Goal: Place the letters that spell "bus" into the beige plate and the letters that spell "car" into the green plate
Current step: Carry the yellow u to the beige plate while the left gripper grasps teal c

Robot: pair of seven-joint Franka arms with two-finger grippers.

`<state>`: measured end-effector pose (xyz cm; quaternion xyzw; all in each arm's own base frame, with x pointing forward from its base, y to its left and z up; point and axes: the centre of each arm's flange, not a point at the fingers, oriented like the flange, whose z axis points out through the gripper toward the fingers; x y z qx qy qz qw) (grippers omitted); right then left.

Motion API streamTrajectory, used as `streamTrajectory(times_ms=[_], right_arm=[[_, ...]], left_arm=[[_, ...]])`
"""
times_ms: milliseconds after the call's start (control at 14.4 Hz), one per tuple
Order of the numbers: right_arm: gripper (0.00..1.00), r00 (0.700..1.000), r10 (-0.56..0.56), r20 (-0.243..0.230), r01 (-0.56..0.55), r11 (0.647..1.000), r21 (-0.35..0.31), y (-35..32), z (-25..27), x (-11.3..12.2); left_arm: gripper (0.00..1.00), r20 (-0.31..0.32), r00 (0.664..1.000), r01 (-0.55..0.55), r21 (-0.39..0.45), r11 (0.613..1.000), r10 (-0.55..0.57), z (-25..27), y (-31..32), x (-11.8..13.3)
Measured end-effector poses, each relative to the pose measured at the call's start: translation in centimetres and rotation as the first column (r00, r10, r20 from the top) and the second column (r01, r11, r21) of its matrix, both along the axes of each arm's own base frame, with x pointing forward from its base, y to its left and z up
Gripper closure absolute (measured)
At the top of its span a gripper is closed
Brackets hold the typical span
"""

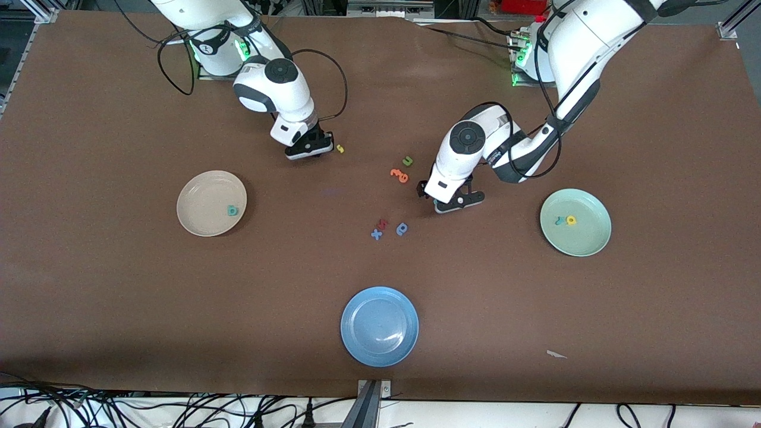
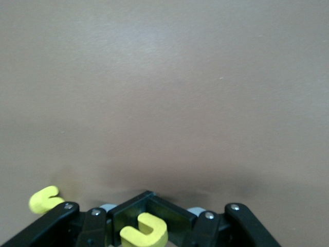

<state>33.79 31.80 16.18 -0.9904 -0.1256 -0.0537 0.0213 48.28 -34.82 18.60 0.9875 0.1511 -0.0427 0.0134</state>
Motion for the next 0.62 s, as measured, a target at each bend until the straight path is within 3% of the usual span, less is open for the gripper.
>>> streamTrajectory(times_ms=[347,624], right_arm=[[1.00,1.000,0.000,0.022,0.000,1.000,-0.024,-0.9,0.9,1.3],[1.00,0.998,0.020,0.064,-0.015,0.997,-0.079,-5.0,3.3,5.0]], left_arm=[[0.22,-0.001,0.999,-0.035,-0.017,0.999,0.035,-0.3,-0.6,1.0],[0.30,-0.002,0.999,-0.045,-0.015,0.999,0.045,-0.6,-1.2,1.0]])
